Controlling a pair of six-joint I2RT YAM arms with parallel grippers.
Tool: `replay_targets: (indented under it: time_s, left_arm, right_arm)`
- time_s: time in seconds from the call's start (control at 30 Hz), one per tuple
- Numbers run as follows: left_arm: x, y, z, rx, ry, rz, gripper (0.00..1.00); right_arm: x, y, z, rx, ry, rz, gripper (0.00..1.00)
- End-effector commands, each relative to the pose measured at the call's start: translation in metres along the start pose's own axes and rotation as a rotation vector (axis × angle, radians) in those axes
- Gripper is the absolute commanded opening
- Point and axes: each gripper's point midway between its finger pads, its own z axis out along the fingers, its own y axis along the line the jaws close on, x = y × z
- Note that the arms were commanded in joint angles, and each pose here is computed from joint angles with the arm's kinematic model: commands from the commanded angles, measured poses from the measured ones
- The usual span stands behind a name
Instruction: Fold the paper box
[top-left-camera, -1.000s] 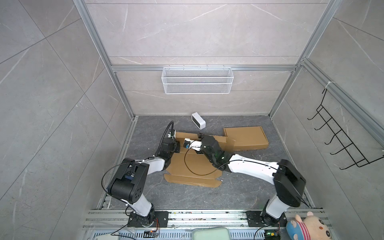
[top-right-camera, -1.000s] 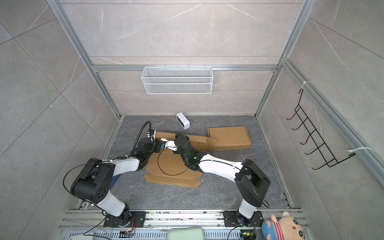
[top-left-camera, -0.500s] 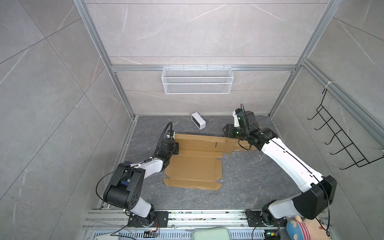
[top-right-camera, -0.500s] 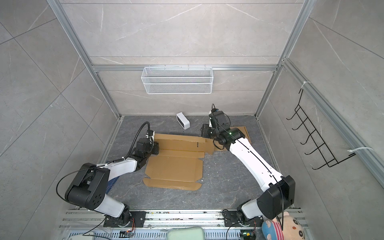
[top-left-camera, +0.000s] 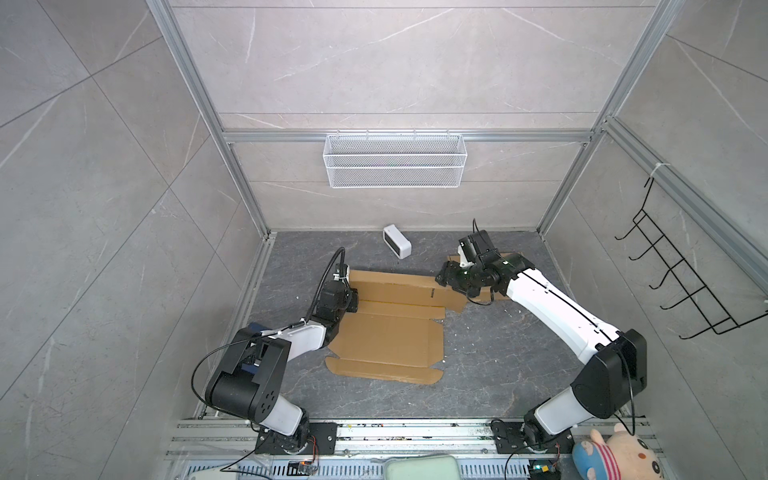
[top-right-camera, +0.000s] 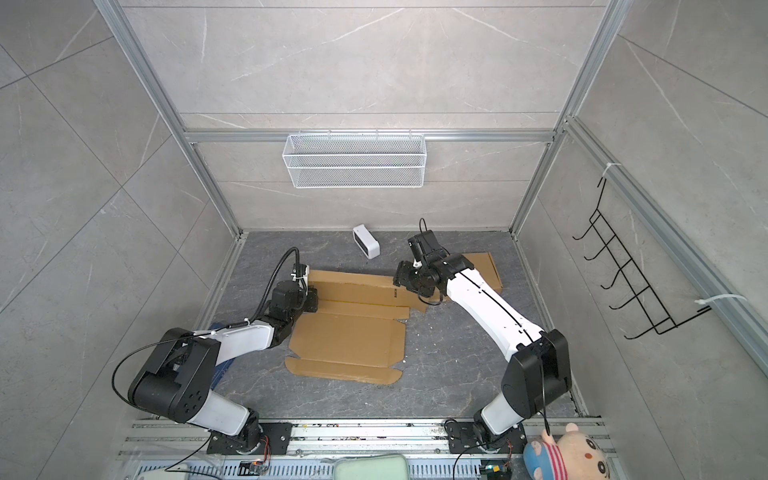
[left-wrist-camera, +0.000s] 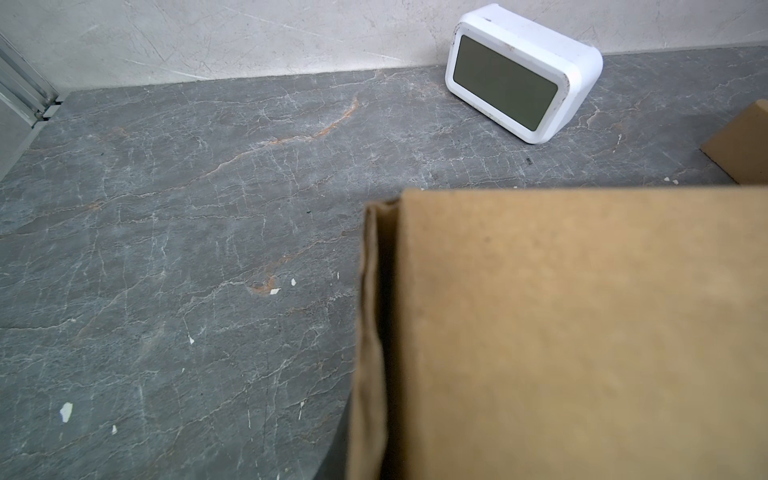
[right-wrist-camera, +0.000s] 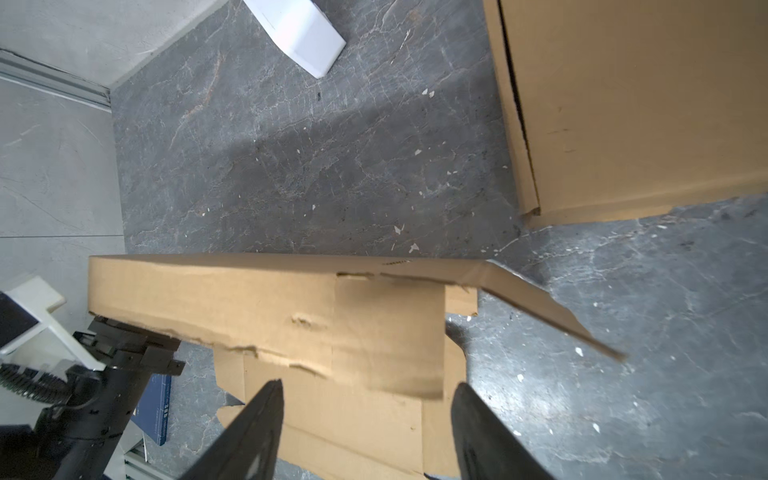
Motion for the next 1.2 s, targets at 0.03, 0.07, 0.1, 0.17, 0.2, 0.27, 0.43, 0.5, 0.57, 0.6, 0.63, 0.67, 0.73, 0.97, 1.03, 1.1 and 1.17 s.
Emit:
replay_targets:
  time_s: [0.03,0.07,0.1,0.17,0.2,0.27,0.43,0.5,0.57,0.6,0.63,0.67,0.73,0.97,1.03,1.1,1.17]
  left_arm:
    - [-0.012,-0.003,-0.006,0.006,-0.05,-0.003,0.0]
    - [-0.012,-0.003,-0.006,0.006,-0.05,-0.003,0.0]
    - [-0.012,-0.004,-0.006,0.007,-0.05,-0.003,0.0]
    - [-0.012,-0.005,-0.006,0.009,-0.048,-0.003,0.0]
    - [-0.011,-0.005,-0.006,0.009,-0.047,-0.002,0.0]
    - [-0.011,-0.006,-0.006,0.011,-0.048,-0.003,0.0]
    - [-0.01,-0.007,-0.005,0.014,-0.045,-0.002,0.0]
    - [-0.01,-0.008,-0.005,0.014,-0.046,-0.002,0.0]
    - [-0.01,-0.008,-0.005,0.013,-0.046,-0.003,0.0]
    - [-0.01,-0.008,-0.005,0.013,-0.044,-0.003,0.0]
    - [-0.01,-0.008,-0.005,0.014,-0.044,-0.004,0.0]
    - [-0.01,-0.008,-0.005,0.014,-0.045,-0.007,0.0]
    - [-0.01,-0.008,-0.006,0.013,-0.044,-0.01,0.0]
    - [-0.011,-0.009,-0.009,0.014,-0.049,-0.024,0.0]
    - [-0.01,-0.008,-0.01,0.009,-0.043,-0.029,0.0]
    - [-0.01,-0.006,-0.013,-0.002,-0.037,-0.035,0.0]
    - [-0.009,-0.002,-0.018,-0.022,-0.021,-0.033,0.0]
  right_arm:
    - [-0.005,0.011,0.006,-0.036,0.011,0.029,0.66]
    - [-0.004,0.012,0.009,-0.039,0.019,0.034,0.66]
    - [-0.003,0.012,0.012,-0.04,0.026,0.041,0.66]
    - [-0.002,0.013,0.015,-0.048,0.03,0.048,0.66]
    - [-0.002,0.013,0.017,-0.047,0.032,0.052,0.66]
    - [-0.001,0.013,0.018,-0.053,0.034,0.06,0.66]
    - [0.004,0.017,0.027,-0.076,0.054,0.076,0.64]
    - [0.006,0.019,0.031,-0.082,0.058,0.08,0.63]
    - [0.008,0.023,0.034,-0.093,0.066,0.085,0.61]
    - [0.008,0.025,0.035,-0.1,0.068,0.086,0.61]
    - [0.01,0.027,0.037,-0.104,0.071,0.089,0.6]
    - [0.01,0.028,0.038,-0.108,0.073,0.093,0.59]
    - [0.013,0.031,0.042,-0.112,0.078,0.09,0.57]
    - [0.015,0.033,0.052,-0.107,0.077,0.095,0.5]
    - [0.014,0.032,0.054,-0.103,0.073,0.09,0.46]
    - [0.014,0.034,0.056,-0.111,0.078,0.085,0.44]
    - [0.012,0.039,0.055,-0.136,0.074,0.072,0.44]
